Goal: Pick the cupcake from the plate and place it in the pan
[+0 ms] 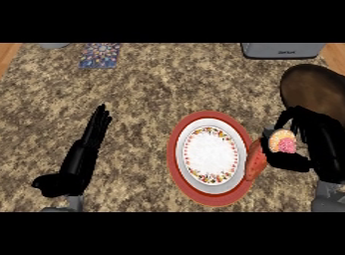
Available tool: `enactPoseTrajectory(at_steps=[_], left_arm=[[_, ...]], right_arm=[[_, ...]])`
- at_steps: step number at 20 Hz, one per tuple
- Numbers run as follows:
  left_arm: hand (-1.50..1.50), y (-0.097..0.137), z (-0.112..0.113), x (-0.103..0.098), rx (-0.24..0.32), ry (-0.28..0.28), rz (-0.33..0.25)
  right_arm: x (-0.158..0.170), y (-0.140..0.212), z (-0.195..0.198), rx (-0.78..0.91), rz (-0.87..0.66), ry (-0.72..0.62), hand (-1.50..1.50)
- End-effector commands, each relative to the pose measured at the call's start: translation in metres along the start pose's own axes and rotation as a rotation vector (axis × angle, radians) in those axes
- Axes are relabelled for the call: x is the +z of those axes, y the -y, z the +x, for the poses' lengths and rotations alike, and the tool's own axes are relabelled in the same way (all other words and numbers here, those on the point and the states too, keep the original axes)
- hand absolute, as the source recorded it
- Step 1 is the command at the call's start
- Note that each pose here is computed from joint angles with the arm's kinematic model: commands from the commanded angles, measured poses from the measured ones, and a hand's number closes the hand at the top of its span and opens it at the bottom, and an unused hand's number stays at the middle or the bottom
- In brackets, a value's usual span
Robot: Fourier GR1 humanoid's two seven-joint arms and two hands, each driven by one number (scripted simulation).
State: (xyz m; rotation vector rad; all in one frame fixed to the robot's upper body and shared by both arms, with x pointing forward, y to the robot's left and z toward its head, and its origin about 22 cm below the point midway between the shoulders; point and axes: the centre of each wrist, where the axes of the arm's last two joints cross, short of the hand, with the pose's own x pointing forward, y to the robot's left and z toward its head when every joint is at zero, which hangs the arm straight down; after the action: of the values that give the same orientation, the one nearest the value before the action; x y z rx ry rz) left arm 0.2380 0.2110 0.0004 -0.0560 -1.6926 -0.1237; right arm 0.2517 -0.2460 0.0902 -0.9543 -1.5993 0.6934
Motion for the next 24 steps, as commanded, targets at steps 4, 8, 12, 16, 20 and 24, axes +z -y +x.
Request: enactPoseTrajectory(at_steps=[4,8,12,16,20,24], left_arm=[[0.00,0.011,0.010,-0.014,0.000,0.007,-0.009],[0.00,0.004,0.020,-0.009,0.007,0.021,-0.012],[0.00,0.008,0.017,-0.003,-0.001,0.018,-0.024],[0.00,0.006,0.004,0.004,-0.003,0.010,-0.030],[0.00,0.022,0.005,-0.007,0.014,0.021,-0.035],[0.00,0.010,0.015,-0.013,0.006,0.018,-0.041]], right_arm=[[-0.025,0.014,-0.053,-0.134,-0.114,-0.128,1.50],[-0.038,0.005,-0.092,-0.091,-0.164,-0.162,1.50],[-0.045,-0.004,-0.134,0.014,-0.278,-0.147,1.50],[-0.064,0.008,-0.161,0.090,-0.373,-0.143,1.50],[-0.091,0.022,-0.177,-0.024,-0.464,-0.198,1.50],[-0.100,0.027,-0.192,-0.011,-0.474,-0.213,1.50]])
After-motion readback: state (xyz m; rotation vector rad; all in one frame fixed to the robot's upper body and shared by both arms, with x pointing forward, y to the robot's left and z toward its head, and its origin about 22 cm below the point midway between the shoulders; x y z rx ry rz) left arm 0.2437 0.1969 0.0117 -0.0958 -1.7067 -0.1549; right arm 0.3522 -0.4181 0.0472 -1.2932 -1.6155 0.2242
